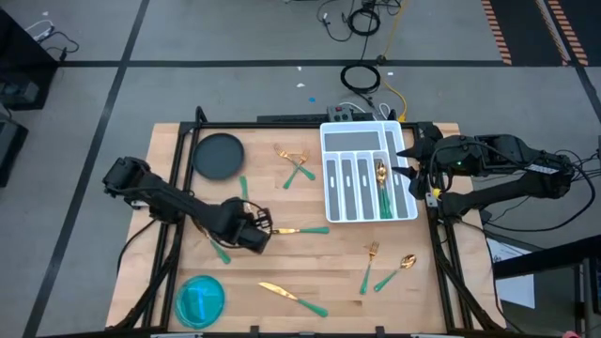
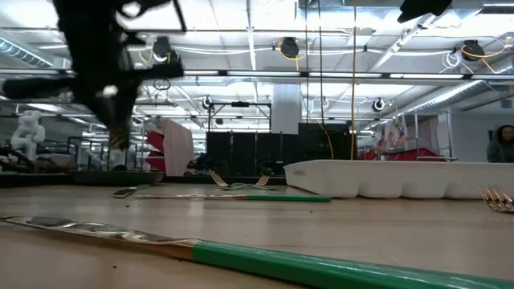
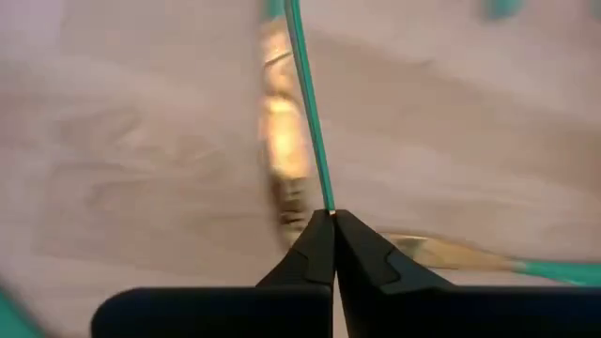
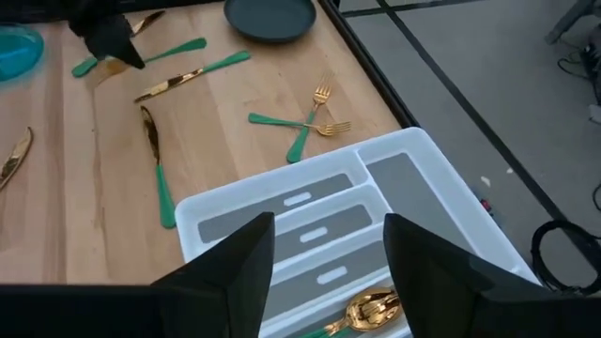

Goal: Sort silverware
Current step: Put the green fork into the white silverware organizer

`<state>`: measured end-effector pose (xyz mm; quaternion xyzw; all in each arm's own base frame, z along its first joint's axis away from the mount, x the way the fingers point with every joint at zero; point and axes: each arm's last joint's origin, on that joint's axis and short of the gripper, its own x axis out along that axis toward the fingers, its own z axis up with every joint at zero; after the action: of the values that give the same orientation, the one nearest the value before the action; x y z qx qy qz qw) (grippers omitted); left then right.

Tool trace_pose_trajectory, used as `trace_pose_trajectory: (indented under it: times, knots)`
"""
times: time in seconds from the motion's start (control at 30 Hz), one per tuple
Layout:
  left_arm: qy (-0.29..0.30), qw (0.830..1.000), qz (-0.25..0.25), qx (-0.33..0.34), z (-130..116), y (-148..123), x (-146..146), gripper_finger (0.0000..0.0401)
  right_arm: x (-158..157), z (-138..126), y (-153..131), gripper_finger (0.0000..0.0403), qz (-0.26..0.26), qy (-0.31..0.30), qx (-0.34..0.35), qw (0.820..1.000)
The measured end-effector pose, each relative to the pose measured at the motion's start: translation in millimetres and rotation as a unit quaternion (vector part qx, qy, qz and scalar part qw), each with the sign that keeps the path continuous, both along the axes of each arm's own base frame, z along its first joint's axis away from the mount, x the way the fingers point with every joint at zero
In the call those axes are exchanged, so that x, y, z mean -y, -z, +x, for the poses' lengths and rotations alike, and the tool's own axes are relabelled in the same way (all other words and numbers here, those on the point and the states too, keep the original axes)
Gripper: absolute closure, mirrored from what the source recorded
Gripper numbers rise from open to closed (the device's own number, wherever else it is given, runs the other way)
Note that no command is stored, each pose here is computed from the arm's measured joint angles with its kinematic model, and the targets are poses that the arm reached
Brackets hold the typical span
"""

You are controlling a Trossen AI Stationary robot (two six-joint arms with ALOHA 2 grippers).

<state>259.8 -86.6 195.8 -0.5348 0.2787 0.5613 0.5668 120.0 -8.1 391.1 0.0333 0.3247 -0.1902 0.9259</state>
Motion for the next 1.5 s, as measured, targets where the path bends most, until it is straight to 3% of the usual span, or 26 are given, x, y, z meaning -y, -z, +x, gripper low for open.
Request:
trace_pose_trajectory:
  times: [0.17,0.27,0.43,0.57,0.7,0.83,0.97,1.07,1.13,1.2,1.33,1.5]
  knots:
    - [0.005,0.985,0.121,0.125,11,-43,-5,0.0400,0,1,-1,0.0211,-0.001,-0.007,0.005,1.000]
    - [0.021,0.964,0.184,0.190,15,-64,-10,0.0400,-1,4,-4,0.0211,0.002,-0.021,0.024,0.999]
    - [0.092,0.931,0.244,0.255,30,-94,-18,0.0401,-3,13,-16,0.0211,0.002,-0.066,0.100,0.993]
    - [0.168,0.883,0.305,0.313,50,-121,-27,0.0401,-4,23,-21,0.0211,-0.014,-0.080,0.162,0.983]
    - [0.241,0.818,0.352,0.386,63,-145,-39,0.0401,-1,36,-17,0.0211,-0.005,-0.085,0.216,0.973]
    - [0.317,0.763,0.351,0.440,68,-155,-52,0.0401,2,46,-9,0.0211,0.025,-0.118,0.256,0.959]
    - [0.407,0.705,0.301,0.496,70,-160,-59,0.0401,5,47,-8,0.0211,0.029,-0.141,0.258,0.955]
    - [0.462,0.676,0.249,0.517,70,-158,-63,0.0401,6,46,-10,0.0211,0.039,-0.171,0.257,0.950]
    - [0.492,0.669,0.204,0.518,70,-154,-68,0.0401,4,42,-12,0.0211,0.032,-0.197,0.232,0.952]
    - [0.513,0.674,0.161,0.507,70,-148,-72,0.0401,4,34,-16,0.0211,0.019,-0.202,0.193,0.960]
    - [0.541,0.709,0.090,0.444,67,-130,-79,0.0401,5,22,-30,0.0211,-0.012,-0.178,0.136,0.975]
    - [0.547,0.756,0.032,0.358,67,-100,-96,0.0401,5,32,-39,0.0211,0.000,-0.192,0.087,0.977]
